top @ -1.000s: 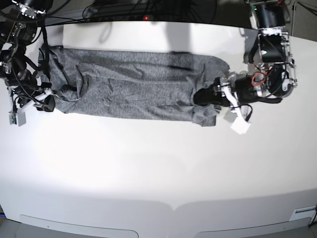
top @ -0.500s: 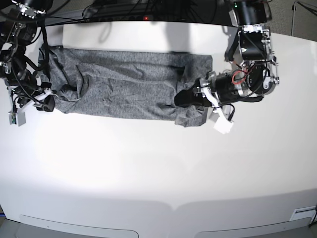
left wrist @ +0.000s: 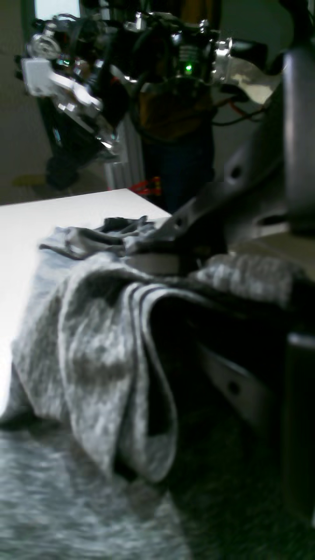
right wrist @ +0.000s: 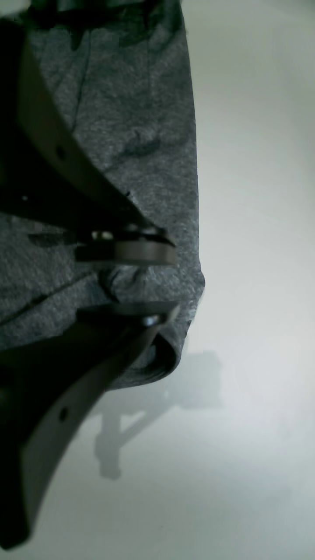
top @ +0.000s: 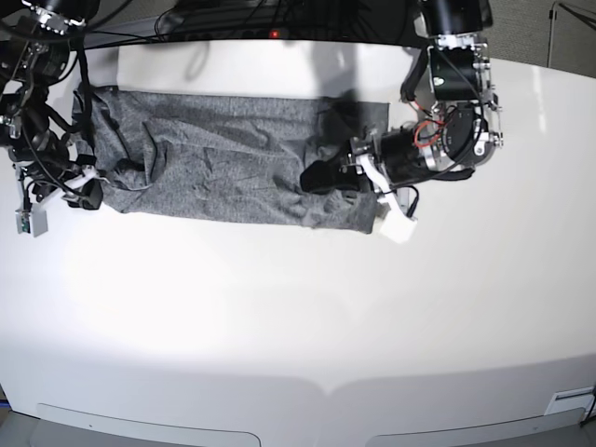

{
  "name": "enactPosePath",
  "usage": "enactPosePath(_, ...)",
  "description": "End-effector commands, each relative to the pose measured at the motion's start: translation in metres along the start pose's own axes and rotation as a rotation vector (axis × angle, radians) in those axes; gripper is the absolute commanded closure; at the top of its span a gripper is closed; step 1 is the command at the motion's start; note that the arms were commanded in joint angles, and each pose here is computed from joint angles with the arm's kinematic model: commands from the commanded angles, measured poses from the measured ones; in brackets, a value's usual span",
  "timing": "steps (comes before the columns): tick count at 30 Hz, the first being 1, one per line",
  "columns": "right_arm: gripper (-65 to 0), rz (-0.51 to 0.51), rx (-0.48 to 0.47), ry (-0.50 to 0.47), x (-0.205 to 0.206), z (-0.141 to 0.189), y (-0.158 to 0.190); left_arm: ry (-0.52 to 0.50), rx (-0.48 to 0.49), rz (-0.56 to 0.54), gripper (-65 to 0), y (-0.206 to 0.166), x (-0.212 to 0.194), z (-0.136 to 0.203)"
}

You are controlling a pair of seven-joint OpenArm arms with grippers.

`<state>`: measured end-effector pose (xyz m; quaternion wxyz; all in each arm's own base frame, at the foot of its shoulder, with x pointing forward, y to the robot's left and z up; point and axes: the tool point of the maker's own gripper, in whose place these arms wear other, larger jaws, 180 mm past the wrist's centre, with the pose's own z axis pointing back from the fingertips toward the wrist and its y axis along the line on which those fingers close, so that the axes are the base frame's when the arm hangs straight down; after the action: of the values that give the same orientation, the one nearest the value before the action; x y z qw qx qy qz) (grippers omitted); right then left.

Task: Fold the T-shirt properly
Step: 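Fold the strip's end with the left gripper toward the right gripper, then lay the folded end onto the strip and open the left gripper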

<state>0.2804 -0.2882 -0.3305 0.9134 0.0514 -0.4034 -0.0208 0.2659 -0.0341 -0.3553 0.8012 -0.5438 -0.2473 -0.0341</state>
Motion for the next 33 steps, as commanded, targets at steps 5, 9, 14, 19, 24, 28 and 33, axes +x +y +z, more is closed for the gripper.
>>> enactPosePath(5, -15.2, 0.026, 0.000, -0.047, 0.016, 0.004, -0.001, -0.085, -0.011, -0.041, 0.0, -0.008, 0.023, -0.001)
enactPosePath(9, -15.2, 0.026, 0.000, -0.047, 0.016, 0.004, -0.001, -0.078, -0.016, -0.044, 0.0, -0.009, 0.022, -0.003)
enactPosePath(14, -15.2, 0.026, 0.000, -0.049, 0.016, 0.004, -0.001, -0.024, -0.064, -0.071, -10.9, -0.025, 0.012, -0.017)
enactPosePath(19, -15.2, 0.026, 0.000, -0.049, 0.016, 0.004, -0.001, 0.020, -0.159, -0.128, -38.1, -0.061, -0.001, -0.047)
enactPosePath(24, -15.2, 0.026, 0.000, -0.045, 0.016, 0.004, -0.001, 0.026, -0.121, -0.215, -40.2, -0.065, -0.004, -0.063)
enactPosePath(28, -15.2, 0.026, 0.000, -0.045, 0.015, 0.004, -0.001, 0.055, -0.032, -0.291, -40.1, -0.051, 0.001, -0.065)
enactPosePath(33, -15.2, 0.028, 0.001, -0.046, 0.016, 0.004, -0.001, 0.079, 0.041, -0.377, -40.1, -0.041, 0.013, -0.066)
